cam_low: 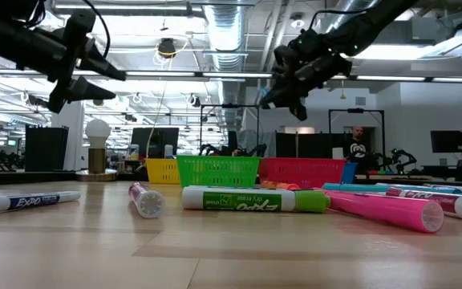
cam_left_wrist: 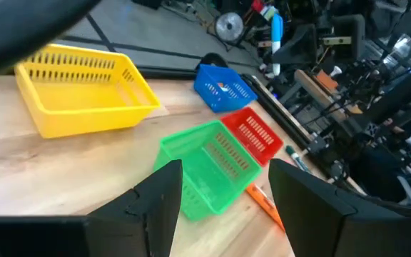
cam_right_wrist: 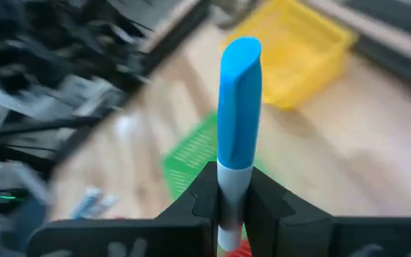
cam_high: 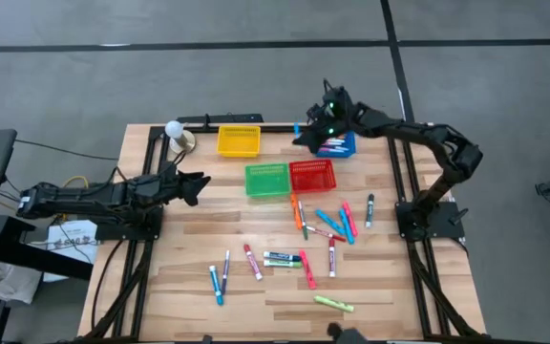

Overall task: Pick & Place Markers
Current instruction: Put the small blue highlighter pen into the blue bin

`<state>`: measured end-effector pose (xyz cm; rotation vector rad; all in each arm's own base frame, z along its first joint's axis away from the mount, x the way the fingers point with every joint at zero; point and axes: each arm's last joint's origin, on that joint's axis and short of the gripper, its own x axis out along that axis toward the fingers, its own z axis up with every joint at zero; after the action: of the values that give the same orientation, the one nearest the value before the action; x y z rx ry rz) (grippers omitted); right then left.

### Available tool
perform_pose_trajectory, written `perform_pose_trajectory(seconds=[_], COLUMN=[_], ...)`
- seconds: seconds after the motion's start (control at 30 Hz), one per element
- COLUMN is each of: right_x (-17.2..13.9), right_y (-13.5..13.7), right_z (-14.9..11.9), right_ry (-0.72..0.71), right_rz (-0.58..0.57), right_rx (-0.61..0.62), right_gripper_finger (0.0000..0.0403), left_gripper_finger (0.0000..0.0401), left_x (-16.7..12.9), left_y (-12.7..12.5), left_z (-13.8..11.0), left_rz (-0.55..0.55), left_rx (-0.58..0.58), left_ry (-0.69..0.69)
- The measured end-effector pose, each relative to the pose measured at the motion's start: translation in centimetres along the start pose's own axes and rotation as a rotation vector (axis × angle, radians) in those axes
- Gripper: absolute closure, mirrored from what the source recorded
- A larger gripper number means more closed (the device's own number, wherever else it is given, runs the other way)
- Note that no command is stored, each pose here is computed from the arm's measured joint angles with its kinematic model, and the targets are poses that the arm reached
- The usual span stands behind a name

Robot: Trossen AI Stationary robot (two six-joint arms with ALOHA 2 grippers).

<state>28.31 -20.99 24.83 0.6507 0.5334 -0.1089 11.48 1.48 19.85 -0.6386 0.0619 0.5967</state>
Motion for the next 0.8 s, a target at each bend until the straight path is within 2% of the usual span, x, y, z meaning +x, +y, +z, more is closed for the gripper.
perform_pose_trajectory(seconds=[0.13, 0.27, 0.37, 0.67, 0.8], right_x=[-2.2, -4.0, -5.0, -6.1, -5.7], right_y=[-0.9, -1.4, -1.8, -3.0, -3.4], right_z=[1.2, 2.0, 2.4, 1.8, 1.6], right_ry=[0.073, 0.140, 0.168, 0.296, 0.338], right_rz=[-0.166, -0.370, -0.477, -0.674, -0.695], right_rx=[-0.046, -0.108, -0.147, -0.198, -0.231], right_gripper_finger=[0.0376, 0.0371, 0.0374, 0.0367, 0.0374], left_gripper_finger=[0.0192, 0.0192, 0.0192, 0.0192, 0.0192], left_x=[-0.1, -0.1, 0.0, 0.4, 0.7], left_y=[0.2, -0.1, -0.2, 0.1, 0.3], left_z=[-0.1, 0.6, 1.2, 1.5, 1.4], left_rz=[-0.012, -0.036, -0.042, 0.017, 0.045], left_rx=[0.037, 0.078, 0.118, 0.308, 0.330], left_ry=[-0.019, -0.087, -0.142, -0.157, -0.150])
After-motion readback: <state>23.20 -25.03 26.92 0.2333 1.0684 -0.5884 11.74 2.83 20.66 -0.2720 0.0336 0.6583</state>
